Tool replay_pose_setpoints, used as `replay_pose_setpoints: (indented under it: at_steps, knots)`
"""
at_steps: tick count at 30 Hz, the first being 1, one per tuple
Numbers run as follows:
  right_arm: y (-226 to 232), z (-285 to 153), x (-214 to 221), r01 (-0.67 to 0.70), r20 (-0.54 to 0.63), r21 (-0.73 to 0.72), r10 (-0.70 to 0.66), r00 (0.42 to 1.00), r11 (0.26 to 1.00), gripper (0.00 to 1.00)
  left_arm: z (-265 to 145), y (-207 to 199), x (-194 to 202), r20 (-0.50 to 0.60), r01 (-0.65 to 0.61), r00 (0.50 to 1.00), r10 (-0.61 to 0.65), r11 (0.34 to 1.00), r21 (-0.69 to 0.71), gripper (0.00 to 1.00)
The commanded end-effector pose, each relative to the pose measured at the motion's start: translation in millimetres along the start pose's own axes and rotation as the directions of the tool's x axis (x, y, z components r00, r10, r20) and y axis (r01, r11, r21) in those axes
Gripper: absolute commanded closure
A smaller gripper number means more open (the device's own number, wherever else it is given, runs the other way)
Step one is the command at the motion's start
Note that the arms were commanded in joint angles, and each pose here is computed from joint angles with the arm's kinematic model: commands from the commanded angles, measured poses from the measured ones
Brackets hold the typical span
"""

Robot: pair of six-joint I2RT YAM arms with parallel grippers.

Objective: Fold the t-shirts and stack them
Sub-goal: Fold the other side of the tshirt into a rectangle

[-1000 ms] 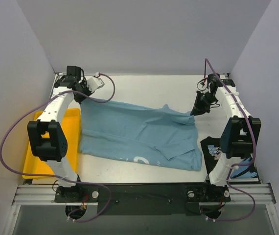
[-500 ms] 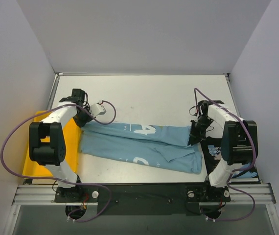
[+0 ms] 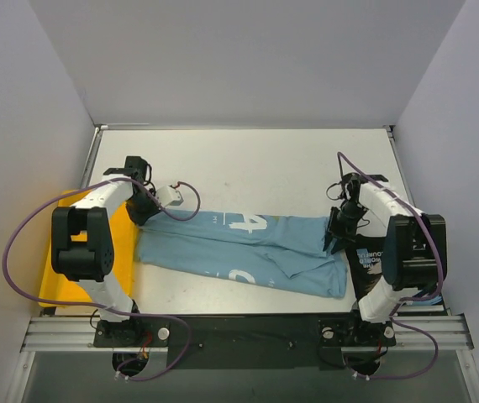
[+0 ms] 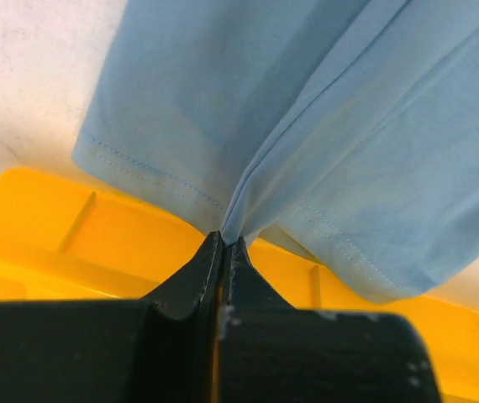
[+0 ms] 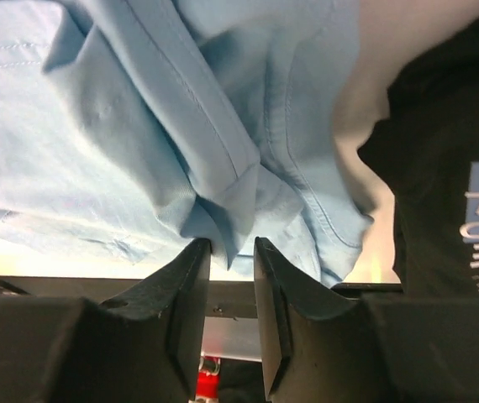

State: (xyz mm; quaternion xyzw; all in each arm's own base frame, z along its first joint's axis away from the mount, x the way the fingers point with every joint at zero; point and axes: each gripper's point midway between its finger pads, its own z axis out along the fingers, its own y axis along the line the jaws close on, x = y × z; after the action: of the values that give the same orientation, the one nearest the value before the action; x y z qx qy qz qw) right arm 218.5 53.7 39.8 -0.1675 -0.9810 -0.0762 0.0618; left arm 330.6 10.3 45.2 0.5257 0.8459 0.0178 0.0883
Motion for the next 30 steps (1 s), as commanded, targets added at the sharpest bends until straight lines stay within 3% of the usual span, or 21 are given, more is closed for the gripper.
replay_pose_setpoints:
  at_steps: [1, 7, 13, 19, 21, 25, 28, 30]
  knots:
    - [-12.0, -21.1, 11.1, -0.019, 0.045, 0.049, 0.016, 0.999, 0.999, 0.76, -20.3, -1.6, -9.6, 0.05, -0.046, 0.998, 0.045, 0.999, 0.015, 1.0]
    - [7.4, -35.1, -11.3, 0.017, 0.16, -0.026, -0.013, 0.987, 1.0, 0.58, -34.2, 0.3, -16.1, 0.073, -0.081, 0.994, 0.079, 0.996, 0.026, 1.0]
    - [21.8, -18.7, -38.4, -0.01, 0.174, -0.068, 0.021, 0.984, 0.998, 0.57, -37.6, 3.0, -18.3, 0.085, -0.077, 0.993, 0.076, 0.997, 0.003, 1.0]
    - [16.5, -2.0, -26.6, -0.047, 0.106, -0.052, 0.053, 0.993, 0.998, 0.6, -38.5, 1.7, -18.5, 0.088, -0.07, 0.994, 0.07, 0.998, -0.001, 1.0]
    - [14.8, 0.6, -20.3, -0.057, 0.09, -0.054, 0.062, 0.994, 0.997, 0.63, -39.1, 3.0, -19.6, 0.092, -0.067, 0.994, 0.067, 0.998, -0.005, 1.0]
    - [7.2, 6.8, -10.8, -0.063, 0.073, -0.027, 0.065, 0.995, 0.998, 0.79, -39.9, 7.8, -20.5, 0.091, -0.064, 0.994, 0.066, 0.998, -0.018, 1.0]
    - [4.7, 8.0, -8.7, -0.057, 0.066, -0.02, 0.059, 0.996, 0.998, 1.0, -41.9, 11.8, -21.7, 0.094, -0.063, 0.993, 0.066, 0.997, -0.032, 1.0]
    - [5.3, 5.6, -11.3, -0.053, 0.078, -0.025, 0.055, 0.995, 0.998, 1.0, -43.3, 17.8, -23.1, 0.095, -0.057, 0.994, 0.063, 0.997, -0.057, 1.0]
